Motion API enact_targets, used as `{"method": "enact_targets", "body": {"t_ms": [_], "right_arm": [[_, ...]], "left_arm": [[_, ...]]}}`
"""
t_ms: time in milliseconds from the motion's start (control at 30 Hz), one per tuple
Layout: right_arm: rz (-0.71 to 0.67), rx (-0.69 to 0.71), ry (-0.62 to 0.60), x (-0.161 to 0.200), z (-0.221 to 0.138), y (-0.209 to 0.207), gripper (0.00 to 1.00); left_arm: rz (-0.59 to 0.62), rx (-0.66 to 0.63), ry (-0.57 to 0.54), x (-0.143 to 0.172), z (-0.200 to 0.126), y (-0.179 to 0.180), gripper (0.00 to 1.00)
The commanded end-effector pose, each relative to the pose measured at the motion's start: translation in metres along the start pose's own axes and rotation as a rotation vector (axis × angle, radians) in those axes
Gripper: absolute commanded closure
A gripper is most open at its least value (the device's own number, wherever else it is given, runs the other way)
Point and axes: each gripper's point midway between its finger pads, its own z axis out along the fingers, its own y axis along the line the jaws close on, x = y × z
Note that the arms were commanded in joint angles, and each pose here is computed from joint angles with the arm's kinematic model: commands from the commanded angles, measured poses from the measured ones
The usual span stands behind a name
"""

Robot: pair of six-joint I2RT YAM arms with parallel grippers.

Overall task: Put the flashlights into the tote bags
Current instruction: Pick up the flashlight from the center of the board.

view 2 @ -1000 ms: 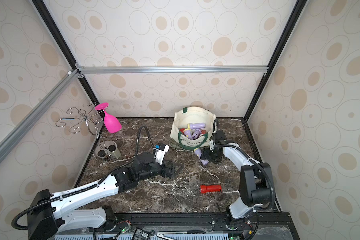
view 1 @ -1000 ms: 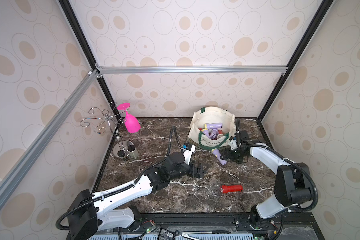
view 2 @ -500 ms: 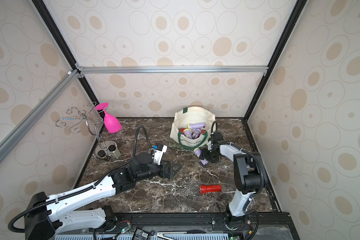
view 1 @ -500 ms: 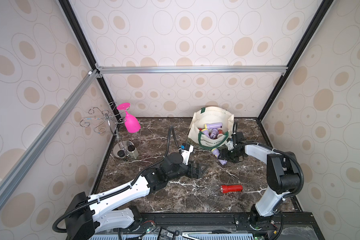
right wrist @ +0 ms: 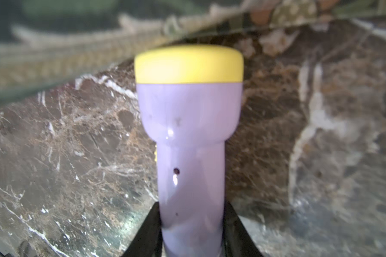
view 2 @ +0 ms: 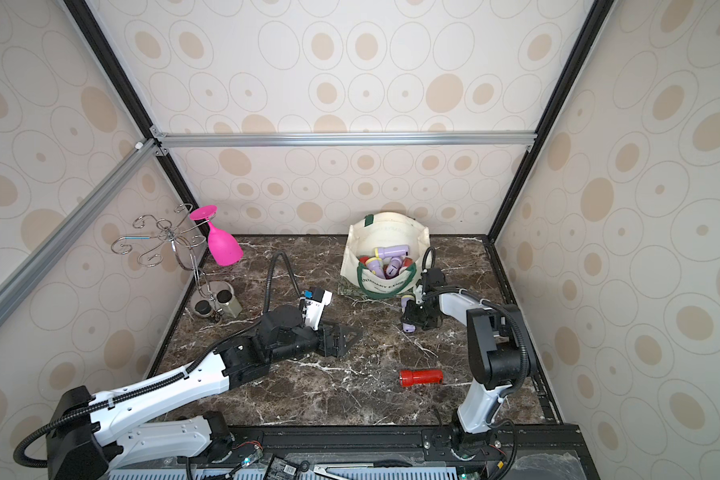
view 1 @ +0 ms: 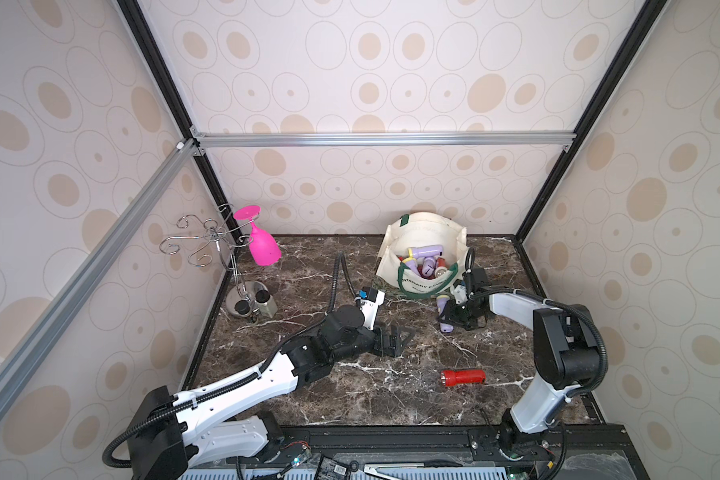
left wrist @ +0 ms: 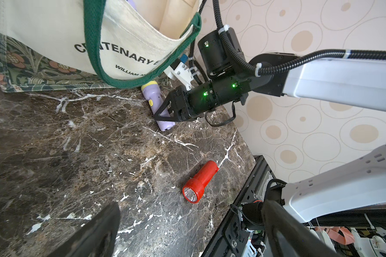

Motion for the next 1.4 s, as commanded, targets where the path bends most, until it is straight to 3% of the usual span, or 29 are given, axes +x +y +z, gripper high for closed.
{"method": "enact_targets", "body": {"t_ms": [0, 233, 433, 700, 967, 1067, 1367], "right_arm": [[0.031, 0.080, 0.047, 0.027, -0.002, -0.013, 0.75], [0.034, 0.154, 0.022, 0.053, -0.018, -0.013, 0.80], [0.055, 0.217, 0.010, 0.061, -0.021, -0.024, 0.78], [0.057, 0.251, 0.020, 0.058, -0.015, -0.029, 0.51], [0.047, 0.303, 0.036, 0.060, -0.012, -0.036, 0.42], [0.040, 0.314, 0.041, 0.061, -0.011, -0.038, 0.50], [-0.006, 0.241, 0.016, 0.061, -0.016, -0.025, 0.88]], "left_arm": [[-0.016, 0.002, -0.023, -0.006, -0.003, 0.001, 0.00], [-0.015, 0.008, -0.025, -0.006, -0.001, 0.001, 0.00], [-0.015, 0.020, -0.022, -0.005, 0.000, 0.001, 0.00], [-0.011, 0.030, -0.024, -0.005, -0.003, -0.001, 0.00], [-0.019, 0.027, -0.032, -0.002, -0.009, 0.003, 0.00], [-0.016, 0.025, -0.030, -0.001, -0.008, 0.004, 0.00], [0.005, 0.033, -0.033, -0.008, -0.005, -0.003, 0.00]]}}
